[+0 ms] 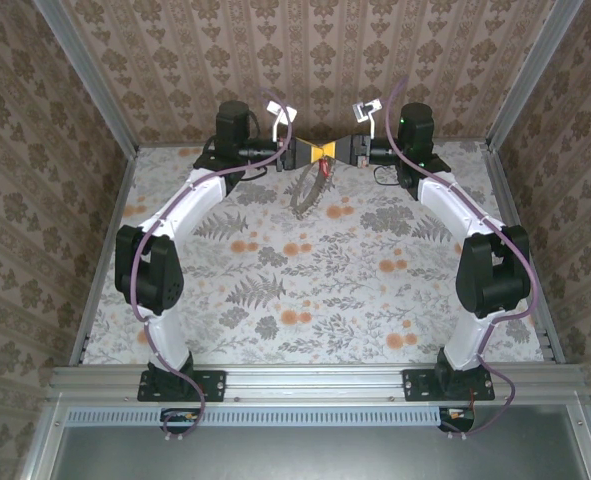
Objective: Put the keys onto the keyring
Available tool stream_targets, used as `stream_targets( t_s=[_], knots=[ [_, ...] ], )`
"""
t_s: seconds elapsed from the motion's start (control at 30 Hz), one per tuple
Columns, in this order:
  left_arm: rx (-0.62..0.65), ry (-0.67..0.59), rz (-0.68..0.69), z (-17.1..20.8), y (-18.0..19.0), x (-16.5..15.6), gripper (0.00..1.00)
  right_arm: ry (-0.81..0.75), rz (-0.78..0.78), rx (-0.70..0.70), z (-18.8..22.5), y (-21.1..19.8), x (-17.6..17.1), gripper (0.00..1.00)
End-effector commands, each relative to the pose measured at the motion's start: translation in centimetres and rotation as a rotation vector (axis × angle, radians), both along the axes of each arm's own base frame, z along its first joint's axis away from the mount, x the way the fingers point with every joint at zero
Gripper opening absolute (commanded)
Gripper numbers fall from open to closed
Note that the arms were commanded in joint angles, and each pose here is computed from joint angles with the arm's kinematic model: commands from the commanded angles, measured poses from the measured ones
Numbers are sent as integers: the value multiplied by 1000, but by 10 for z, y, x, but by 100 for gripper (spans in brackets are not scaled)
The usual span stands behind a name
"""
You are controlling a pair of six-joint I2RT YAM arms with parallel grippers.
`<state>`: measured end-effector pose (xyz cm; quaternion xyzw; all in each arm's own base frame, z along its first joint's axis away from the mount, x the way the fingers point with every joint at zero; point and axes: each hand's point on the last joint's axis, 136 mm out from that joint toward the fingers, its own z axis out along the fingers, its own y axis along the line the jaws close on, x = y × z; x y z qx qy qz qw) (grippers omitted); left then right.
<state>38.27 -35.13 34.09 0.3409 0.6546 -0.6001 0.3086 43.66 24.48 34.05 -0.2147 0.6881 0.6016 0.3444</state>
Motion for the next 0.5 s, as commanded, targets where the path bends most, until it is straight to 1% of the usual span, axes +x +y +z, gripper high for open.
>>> stream_targets(
  t_s=[0.0,0.13,0.2,0.27,0.3,0.33,0.37,0.4,0.43,0.47],
  knots=[
    [-18,-34,-36,7,-6,-4,14,-45,16,9,6,3,-3,0],
    [-31,-38,-40,9,-6,-5,10,-43,15,8,5,2,-2,0],
    [-40,-40,-38,11,-6,-5,6,-44,14,7,5,2,-2,0],
    [-49,-40,-36,12,-6,-5,0,-45,12,7,6,2,-2,0],
    [-56,-42,-37,14,-6,-5,0,-39,4,6,5,1,-1,0],
    [-61,-40,-35,15,-6,-5,0,-37,-5,5,6,0,1,3],
    [-69,-37,-33,16,-6,-4,0,-34,-19,5,6,-2,2,13],
    [-77,-32,-26,18,-6,-3,0,-37,-36,9,7,-6,3,20],
    [-84,-26,-19,19,-5,-1,0,-38,-57,13,8,-10,5,24],
    [-96,-23,-14,21,-5,0,0,-38,-84,19,9,-16,7,31]
  ],
)
